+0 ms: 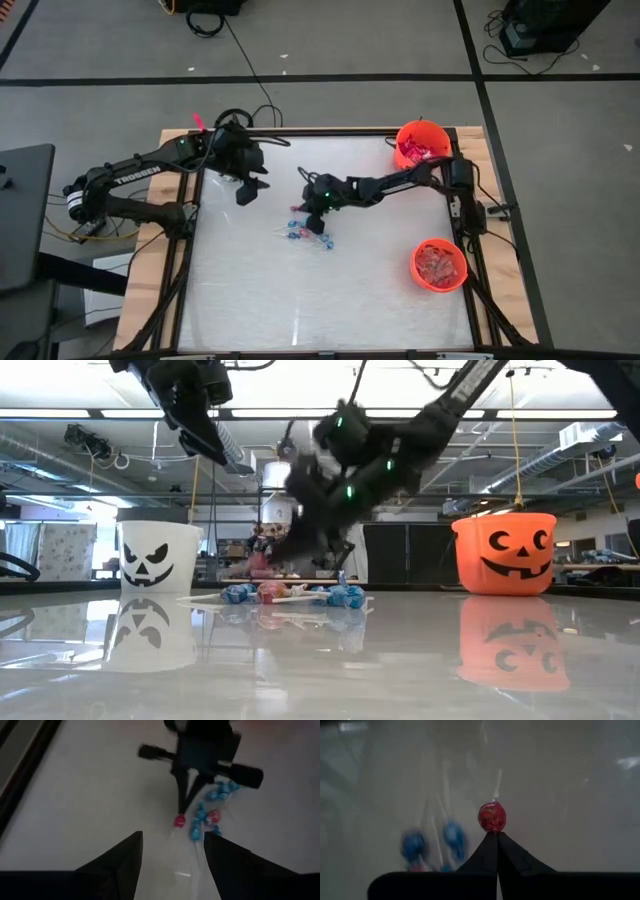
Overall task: Sort candy by brand, put in halloween buckets
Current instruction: Put the red candy into the white bucket
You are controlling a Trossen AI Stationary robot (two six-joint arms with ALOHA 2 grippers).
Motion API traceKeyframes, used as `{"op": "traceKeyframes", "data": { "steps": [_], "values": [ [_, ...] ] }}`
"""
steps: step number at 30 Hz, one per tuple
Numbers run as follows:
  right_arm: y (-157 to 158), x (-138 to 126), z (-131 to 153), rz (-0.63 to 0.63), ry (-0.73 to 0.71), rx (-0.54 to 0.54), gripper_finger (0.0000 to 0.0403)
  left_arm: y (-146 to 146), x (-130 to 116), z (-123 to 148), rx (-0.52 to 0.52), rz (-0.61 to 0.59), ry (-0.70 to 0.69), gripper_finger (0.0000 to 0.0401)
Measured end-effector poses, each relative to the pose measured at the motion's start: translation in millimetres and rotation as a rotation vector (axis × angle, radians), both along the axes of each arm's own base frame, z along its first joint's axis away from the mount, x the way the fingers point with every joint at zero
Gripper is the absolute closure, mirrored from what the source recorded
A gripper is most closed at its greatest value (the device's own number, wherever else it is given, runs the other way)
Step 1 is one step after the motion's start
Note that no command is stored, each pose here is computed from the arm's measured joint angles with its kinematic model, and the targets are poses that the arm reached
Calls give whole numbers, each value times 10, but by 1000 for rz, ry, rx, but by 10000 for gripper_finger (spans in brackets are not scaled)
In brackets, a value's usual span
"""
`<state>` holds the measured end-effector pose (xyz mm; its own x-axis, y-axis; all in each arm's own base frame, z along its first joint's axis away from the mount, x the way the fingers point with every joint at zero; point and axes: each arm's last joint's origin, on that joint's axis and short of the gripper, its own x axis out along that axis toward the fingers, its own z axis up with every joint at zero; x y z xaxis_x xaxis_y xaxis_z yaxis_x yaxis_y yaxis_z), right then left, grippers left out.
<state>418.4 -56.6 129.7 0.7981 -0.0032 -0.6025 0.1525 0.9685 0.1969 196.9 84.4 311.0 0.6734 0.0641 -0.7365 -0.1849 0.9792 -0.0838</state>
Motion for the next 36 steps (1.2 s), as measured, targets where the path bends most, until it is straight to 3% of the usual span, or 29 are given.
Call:
{"op": "traceKeyframes", "data": {
  "steps": [6,11,18,22,28,36],
  "values": [
    [-1,-82,624,-39,-161,-35,399,-2,21,19,-14,-26,-38,186],
    [-8,-191,1009,-56,-256,-76,400,-19,71,51,4,-77,-92,154],
    [-90,-223,1105,-79,-296,-85,401,-67,268,118,97,-137,-216,82],
    [-91,-219,1117,-82,-310,-81,401,-80,350,113,107,-156,-246,68],
    [-86,-198,1182,-85,-382,-66,401,-60,389,38,91,-141,-201,85],
    [-86,-191,1211,-90,-413,-49,401,-52,406,27,94,-139,-199,154]
  ]
}}
